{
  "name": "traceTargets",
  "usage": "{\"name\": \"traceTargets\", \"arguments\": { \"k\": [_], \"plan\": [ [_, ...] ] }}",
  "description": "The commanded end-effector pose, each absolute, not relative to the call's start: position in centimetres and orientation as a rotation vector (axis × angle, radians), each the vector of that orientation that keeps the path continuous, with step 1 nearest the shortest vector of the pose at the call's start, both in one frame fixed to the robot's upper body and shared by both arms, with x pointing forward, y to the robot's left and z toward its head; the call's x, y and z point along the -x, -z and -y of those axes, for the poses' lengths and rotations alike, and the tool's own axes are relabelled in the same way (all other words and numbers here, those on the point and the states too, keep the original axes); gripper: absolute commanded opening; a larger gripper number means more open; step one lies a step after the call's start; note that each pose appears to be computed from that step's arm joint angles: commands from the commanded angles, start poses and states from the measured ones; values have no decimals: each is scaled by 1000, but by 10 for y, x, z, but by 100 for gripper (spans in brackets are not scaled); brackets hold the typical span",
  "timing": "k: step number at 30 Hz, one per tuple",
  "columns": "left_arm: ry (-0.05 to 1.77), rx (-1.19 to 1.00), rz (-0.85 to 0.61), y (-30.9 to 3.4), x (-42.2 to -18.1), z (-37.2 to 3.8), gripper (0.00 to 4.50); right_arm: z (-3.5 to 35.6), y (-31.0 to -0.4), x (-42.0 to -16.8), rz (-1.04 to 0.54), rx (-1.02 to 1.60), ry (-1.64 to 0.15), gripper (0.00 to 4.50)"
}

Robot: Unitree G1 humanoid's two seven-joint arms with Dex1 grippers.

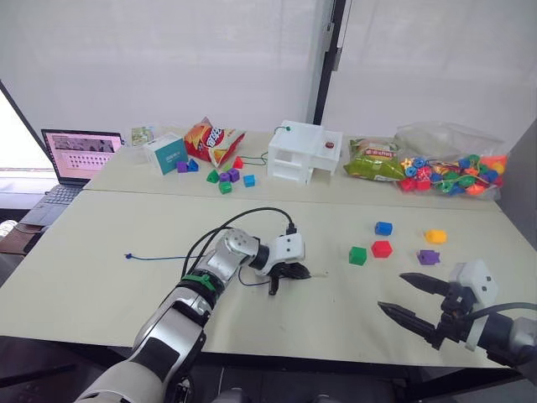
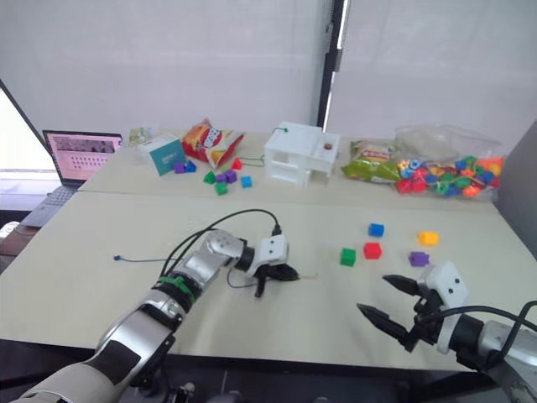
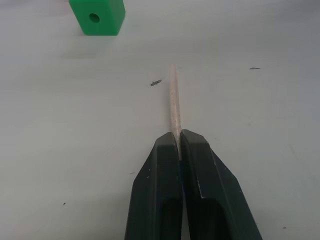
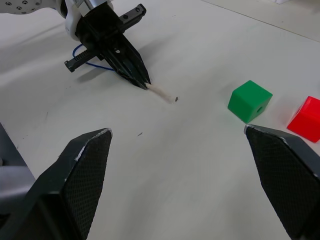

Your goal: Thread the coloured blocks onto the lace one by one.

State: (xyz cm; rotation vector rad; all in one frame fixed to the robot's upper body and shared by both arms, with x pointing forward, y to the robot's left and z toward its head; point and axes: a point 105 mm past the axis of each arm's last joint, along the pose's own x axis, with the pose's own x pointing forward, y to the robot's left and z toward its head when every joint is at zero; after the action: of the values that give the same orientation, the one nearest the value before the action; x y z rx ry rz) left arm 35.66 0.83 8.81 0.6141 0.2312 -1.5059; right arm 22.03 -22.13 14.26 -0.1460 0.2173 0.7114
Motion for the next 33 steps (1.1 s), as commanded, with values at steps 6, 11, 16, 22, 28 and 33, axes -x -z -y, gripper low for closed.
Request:
{"name": "traceTargets", "arguments": {
  "k": [6,11,16,22,28,33],
  "plan": [
    [1482,-492,-165,-140,-357,-49,2,244,-132,-236,-160,93,-401,450],
    [1503,-484,-158,-147,-345,-74,2,273,-124,-254,-139,126,-139,450],
    [1528,-435,-172,-156,-327,-95,2,285,-121,-280,-105,112,40,450],
    [1527,-437,-192,-161,-311,-107,2,293,-127,-290,-69,115,84,450],
    [1510,-425,-228,-152,-304,-111,2,316,-151,-319,-34,42,173,450],
    [1497,-415,-232,-148,-302,-109,2,339,-155,-348,-198,39,239,450]
  ]
}}
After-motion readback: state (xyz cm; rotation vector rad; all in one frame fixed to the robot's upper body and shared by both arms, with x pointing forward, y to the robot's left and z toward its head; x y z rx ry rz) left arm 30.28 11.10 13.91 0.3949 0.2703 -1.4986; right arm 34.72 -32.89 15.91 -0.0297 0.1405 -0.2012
